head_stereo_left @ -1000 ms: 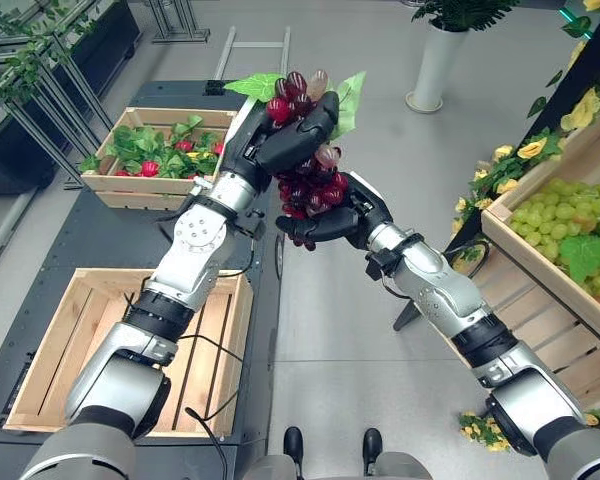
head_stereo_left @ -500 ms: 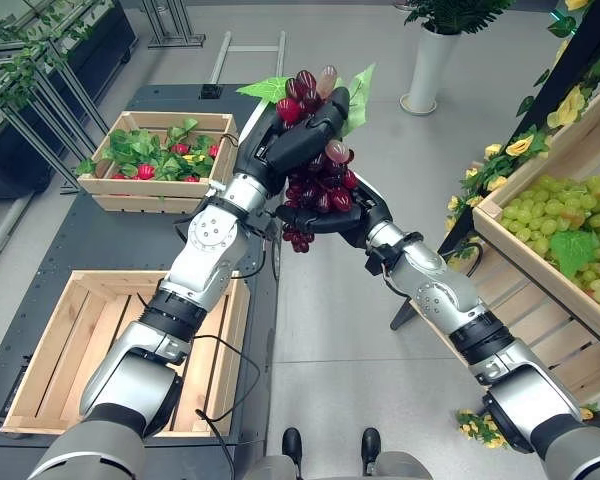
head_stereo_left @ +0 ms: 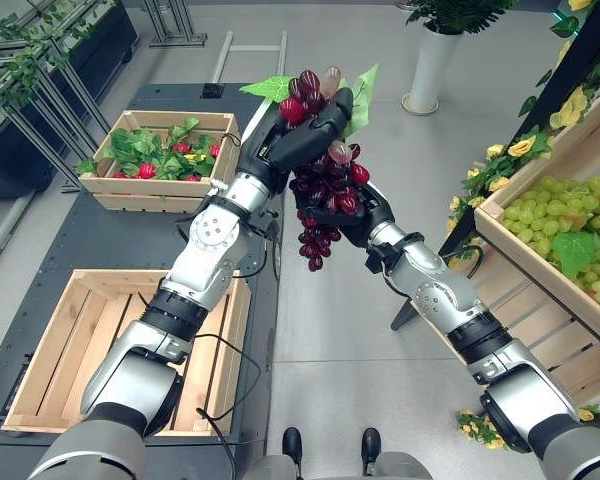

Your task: Pick up the fruits from the basket on one side to the basket on the other side

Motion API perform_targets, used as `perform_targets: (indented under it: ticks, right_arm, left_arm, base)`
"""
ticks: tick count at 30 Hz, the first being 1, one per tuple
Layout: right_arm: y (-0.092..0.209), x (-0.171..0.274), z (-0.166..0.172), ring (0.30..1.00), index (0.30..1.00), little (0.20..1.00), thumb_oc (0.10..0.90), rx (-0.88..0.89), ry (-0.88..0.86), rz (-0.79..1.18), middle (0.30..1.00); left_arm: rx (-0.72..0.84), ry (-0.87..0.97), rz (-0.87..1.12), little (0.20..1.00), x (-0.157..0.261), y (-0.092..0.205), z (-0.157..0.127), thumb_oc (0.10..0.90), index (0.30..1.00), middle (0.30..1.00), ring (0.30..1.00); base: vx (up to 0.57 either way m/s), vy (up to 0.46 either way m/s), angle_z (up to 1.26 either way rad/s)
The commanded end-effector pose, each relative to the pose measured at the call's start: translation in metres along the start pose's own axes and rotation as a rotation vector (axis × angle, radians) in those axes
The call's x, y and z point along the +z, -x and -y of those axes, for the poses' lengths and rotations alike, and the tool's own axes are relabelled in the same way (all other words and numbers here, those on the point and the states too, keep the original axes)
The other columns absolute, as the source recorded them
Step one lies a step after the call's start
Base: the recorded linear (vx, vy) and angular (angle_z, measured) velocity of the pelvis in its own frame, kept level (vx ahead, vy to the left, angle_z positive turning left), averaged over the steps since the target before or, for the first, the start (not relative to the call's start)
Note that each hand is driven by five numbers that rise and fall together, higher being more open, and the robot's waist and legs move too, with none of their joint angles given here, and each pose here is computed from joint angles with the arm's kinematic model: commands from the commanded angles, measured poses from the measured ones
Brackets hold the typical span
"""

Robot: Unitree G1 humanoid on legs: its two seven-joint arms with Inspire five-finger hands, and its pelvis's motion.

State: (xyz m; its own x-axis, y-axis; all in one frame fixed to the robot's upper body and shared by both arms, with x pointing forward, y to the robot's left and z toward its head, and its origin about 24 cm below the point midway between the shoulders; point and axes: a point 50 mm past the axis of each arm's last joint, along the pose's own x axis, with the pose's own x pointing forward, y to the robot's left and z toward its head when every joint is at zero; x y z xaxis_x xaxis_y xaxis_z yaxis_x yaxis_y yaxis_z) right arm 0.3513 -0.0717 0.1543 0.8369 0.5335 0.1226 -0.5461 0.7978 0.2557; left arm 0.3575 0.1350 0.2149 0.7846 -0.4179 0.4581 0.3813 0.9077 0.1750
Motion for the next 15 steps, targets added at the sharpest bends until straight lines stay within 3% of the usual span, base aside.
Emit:
perform_targets:
  ticks: [1, 10, 15]
  right_arm:
    - [-0.008, 0.042, 0.000, 0.300, 0.300, 0.300, 0.400, -0.027, -0.092, 0.292, 0.300]
    - [0.024, 0.019, 0.028, 0.300, 0.300, 0.300, 0.400, -0.158, -0.101, 0.303, 0.300]
    - [0.041, 0.003, 0.042, 0.300, 0.300, 0.300, 0.400, -0.197, -0.111, 0.269, 0.300]
  left_arm:
    - [0.154, -0.055, 0.066, 0.900, 0.010, -0.013, -0.023, 0.800, 0.900, 0.900, 0.900]
    - [0.318, -0.117, -0.007, 0.900, -0.015, 0.025, -0.049, 0.800, 0.900, 0.900, 0.900]
    - [0.326, -0.113, -0.082, 0.900, -0.033, 0.045, -0.050, 0.800, 0.900, 0.900, 0.900]
  base:
    - [0.00, -0.003, -0.04]
    - [0.00, -0.005, -0.03]
    - [0.00, 0.004, -0.04]
